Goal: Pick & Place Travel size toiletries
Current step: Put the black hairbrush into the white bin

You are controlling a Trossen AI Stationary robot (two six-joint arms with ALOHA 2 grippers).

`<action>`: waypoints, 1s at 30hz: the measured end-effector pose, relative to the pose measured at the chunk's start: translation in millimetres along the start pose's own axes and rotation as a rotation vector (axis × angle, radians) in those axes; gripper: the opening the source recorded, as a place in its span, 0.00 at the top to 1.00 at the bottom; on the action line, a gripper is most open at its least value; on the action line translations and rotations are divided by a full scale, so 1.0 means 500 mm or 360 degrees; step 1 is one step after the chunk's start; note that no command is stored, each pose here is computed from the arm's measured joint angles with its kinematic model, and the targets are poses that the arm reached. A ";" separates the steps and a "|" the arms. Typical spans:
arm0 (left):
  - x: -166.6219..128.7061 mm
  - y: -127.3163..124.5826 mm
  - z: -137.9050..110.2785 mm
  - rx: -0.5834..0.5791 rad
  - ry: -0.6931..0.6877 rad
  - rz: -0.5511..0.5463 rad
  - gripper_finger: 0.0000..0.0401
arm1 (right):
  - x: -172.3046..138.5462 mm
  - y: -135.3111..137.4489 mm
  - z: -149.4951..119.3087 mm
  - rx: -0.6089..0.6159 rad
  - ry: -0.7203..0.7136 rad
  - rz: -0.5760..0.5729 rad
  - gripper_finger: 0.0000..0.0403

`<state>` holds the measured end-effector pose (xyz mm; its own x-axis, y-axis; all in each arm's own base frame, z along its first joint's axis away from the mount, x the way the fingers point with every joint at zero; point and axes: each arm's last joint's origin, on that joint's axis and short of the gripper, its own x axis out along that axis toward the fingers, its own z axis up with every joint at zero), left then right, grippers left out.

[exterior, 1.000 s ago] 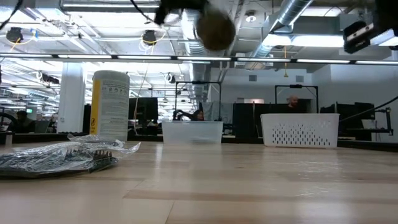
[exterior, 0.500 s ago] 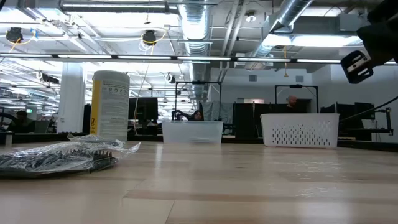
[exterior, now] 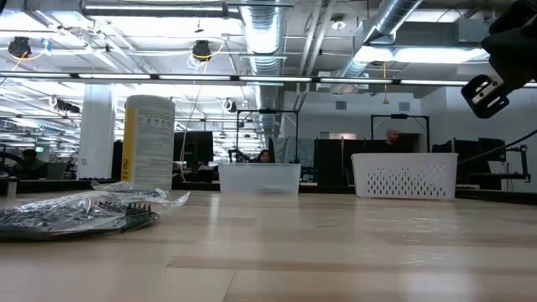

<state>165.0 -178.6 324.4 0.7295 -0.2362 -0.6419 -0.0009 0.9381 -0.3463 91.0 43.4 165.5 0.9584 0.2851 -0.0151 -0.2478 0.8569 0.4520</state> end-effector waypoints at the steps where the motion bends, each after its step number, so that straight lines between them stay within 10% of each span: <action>1: -0.005 -0.005 -0.012 -0.0004 0.0038 -0.0001 1.00 | 0.000 0.000 0.000 0.0000 0.0000 0.0000 1.00; 30: 0.024 0.031 -0.209 -0.0030 0.0587 0.0124 0.99 | 0.000 0.000 0.000 -0.0001 0.0001 0.0000 1.00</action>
<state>102.5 -193.2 239.8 0.4315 -0.2429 -0.8688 -0.0620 0.9528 -0.2972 91.0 43.4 165.4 0.9582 0.2855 -0.0155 -0.2481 0.8571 0.4514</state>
